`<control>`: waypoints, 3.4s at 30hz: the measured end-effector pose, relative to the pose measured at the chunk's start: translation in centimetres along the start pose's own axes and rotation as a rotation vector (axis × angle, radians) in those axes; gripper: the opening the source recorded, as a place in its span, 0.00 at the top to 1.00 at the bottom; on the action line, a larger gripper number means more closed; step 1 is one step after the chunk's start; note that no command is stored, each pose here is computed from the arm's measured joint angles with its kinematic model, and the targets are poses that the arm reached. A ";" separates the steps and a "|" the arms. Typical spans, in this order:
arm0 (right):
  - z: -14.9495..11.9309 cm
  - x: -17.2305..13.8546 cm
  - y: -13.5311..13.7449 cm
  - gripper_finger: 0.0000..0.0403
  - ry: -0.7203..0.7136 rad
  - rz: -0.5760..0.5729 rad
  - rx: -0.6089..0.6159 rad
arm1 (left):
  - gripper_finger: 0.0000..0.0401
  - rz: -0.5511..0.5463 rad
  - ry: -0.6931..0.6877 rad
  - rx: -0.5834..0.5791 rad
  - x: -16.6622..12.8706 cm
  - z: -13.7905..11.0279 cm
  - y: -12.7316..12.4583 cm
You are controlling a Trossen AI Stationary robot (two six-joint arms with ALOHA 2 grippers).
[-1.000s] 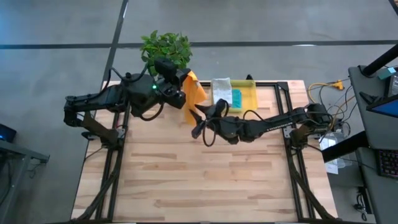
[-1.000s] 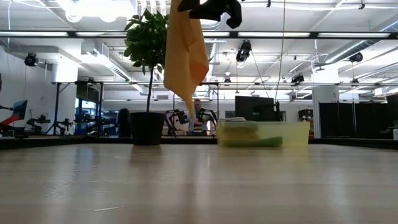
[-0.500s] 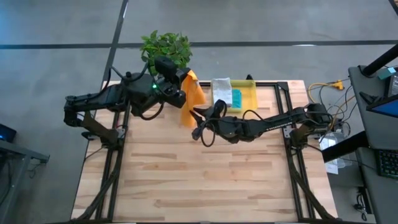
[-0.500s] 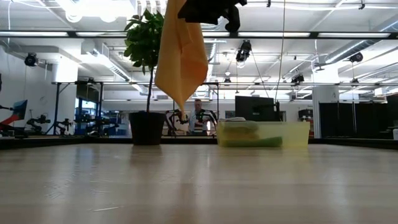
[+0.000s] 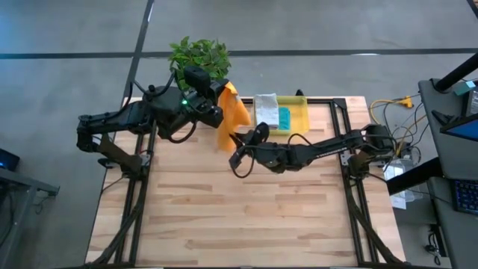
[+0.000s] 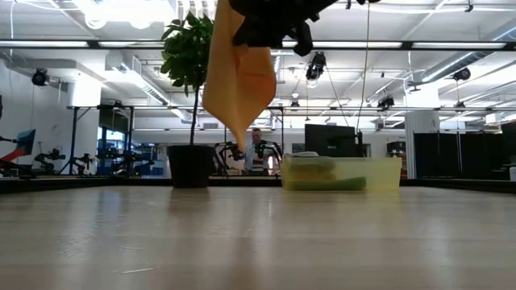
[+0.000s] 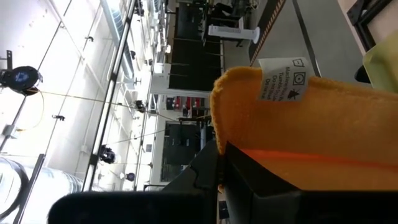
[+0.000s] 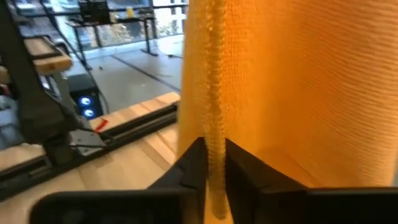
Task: Fold microfiber towels
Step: Fold the orange microfiber towel
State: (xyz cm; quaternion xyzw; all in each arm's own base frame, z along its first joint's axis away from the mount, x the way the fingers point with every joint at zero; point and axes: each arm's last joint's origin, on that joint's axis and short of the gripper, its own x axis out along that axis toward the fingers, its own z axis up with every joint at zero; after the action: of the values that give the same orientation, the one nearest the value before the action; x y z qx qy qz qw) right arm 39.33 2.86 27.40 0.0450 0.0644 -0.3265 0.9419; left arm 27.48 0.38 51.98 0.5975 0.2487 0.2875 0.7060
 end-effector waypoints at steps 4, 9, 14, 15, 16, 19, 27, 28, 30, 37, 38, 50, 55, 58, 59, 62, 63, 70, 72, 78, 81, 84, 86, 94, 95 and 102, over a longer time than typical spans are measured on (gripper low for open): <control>0.1 -0.4 -0.3 0.97 0.031 -0.010 -0.033 | 1.00 0.001 0.008 0.000 0.0 0.0 0.0; 1.3 -2.8 -1.2 0.98 0.118 -0.002 -0.111 | 1.00 -0.001 0.036 0.002 0.1 -0.3 -0.1; 4.3 -7.2 -4.3 0.98 0.231 0.049 -0.167 | 1.00 -0.070 0.061 -0.045 0.0 -0.8 -0.9; 4.9 -8.2 -5.1 0.98 0.252 0.069 -0.166 | 1.00 -0.093 0.068 -0.054 -0.1 -1.0 -1.2; 5.5 -9.1 -6.0 0.98 0.272 0.084 -0.170 | 1.00 -0.114 0.075 -0.062 -0.1 -1.2 -1.5; 7.6 -12.1 -8.8 0.98 0.292 0.100 -0.176 | 1.00 -0.184 0.065 -0.103 -0.3 -1.5 -2.2; 13.9 -17.7 -15.3 0.98 0.291 0.118 -0.200 | 1.00 -0.310 -0.069 -0.381 -0.4 -2.2 -2.1; 14.5 -18.0 -15.8 0.98 0.306 0.120 -0.205 | 1.00 -0.316 -0.072 -0.407 -0.2 -2.4 -2.1; 15.4 -18.3 -16.5 0.98 0.335 0.110 -0.213 | 1.00 -0.324 -0.071 -0.457 0.1 -2.8 -2.0; 17.1 -18.5 -16.9 0.98 0.353 0.099 -0.258 | 1.00 -0.432 -0.146 -0.594 0.7 -3.1 -2.5; 17.2 -18.4 -16.7 0.98 0.354 0.103 -0.259 | 1.00 -0.453 -0.151 -0.619 0.8 -3.0 -2.7; 14.3 -20.5 -13.5 0.98 0.551 0.394 -0.161 | 1.00 -0.794 -0.186 -0.870 -2.5 1.6 -8.2; 12.2 -22.6 -10.9 0.98 0.635 0.505 -0.091 | 1.00 -0.928 -0.133 -0.931 -6.1 4.2 -11.8; 10.8 -24.0 -9.1 0.98 0.670 0.576 -0.007 | 1.00 -0.988 -0.147 -1.003 -8.5 5.7 -13.3; 10.4 -24.5 -8.4 0.98 0.678 0.603 0.041 | 1.00 -1.012 -0.169 -1.028 -9.4 6.2 -13.5; 9.3 -26.1 -6.2 0.98 0.686 0.720 0.215 | 1.00 -1.100 -0.289 -1.113 -11.7 7.7 -13.7; 9.1 -26.7 -5.5 0.98 0.679 0.766 0.269 | 1.00 -1.132 -0.323 -1.145 -12.3 8.1 -13.7; 8.3 -27.3 -4.1 0.98 0.671 0.838 0.450 | 1.00 -1.173 -0.396 -1.250 -13.5 7.8 -12.6; 7.9 -26.7 -4.5 0.98 0.679 0.787 0.424 | 1.00 -1.126 -0.365 -1.224 -13.2 7.0 -12.8; 5.1 -24.1 -5.5 0.98 0.755 0.621 0.326 | 1.00 -1.014 -0.150 -1.179 -11.3 3.3 -17.4; 3.1 -22.6 -5.8 0.98 0.802 0.567 0.307 | 1.00 -1.003 -0.068 -1.199 -10.9 1.4 -20.5; 0.6 -20.9 -6.3 0.98 0.862 0.493 0.278 | 1.00 -0.962 -0.025 -1.211 -10.4 -0.2 -23.7; -0.9 -19.7 -6.9 0.98 0.881 0.437 0.261 | 1.00 -0.922 -0.015 -1.234 -10.0 -1.2 -25.4; -5.1 -14.6 -9.5 0.98 0.895 0.341 0.274 | 1.00 -0.830 0.012 -1.324 -7.9 -3.6 -30.7; -5.5 -14.1 -9.9 0.98 0.909 0.331 0.268 | 1.00 -0.838 0.032 -1.316 -7.6 -3.8 -31.4; -7.4 -10.4 -12.0 0.98 0.967 0.252 0.202 | 1.00 -0.839 0.176 -1.249 -4.8 -4.8 -34.8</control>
State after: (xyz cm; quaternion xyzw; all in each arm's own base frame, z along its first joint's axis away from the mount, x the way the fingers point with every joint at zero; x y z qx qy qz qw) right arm 23.08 0.78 21.15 0.2892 0.4551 -0.1566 0.8275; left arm 24.51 -3.85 16.91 -0.0834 0.3014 0.1289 0.9410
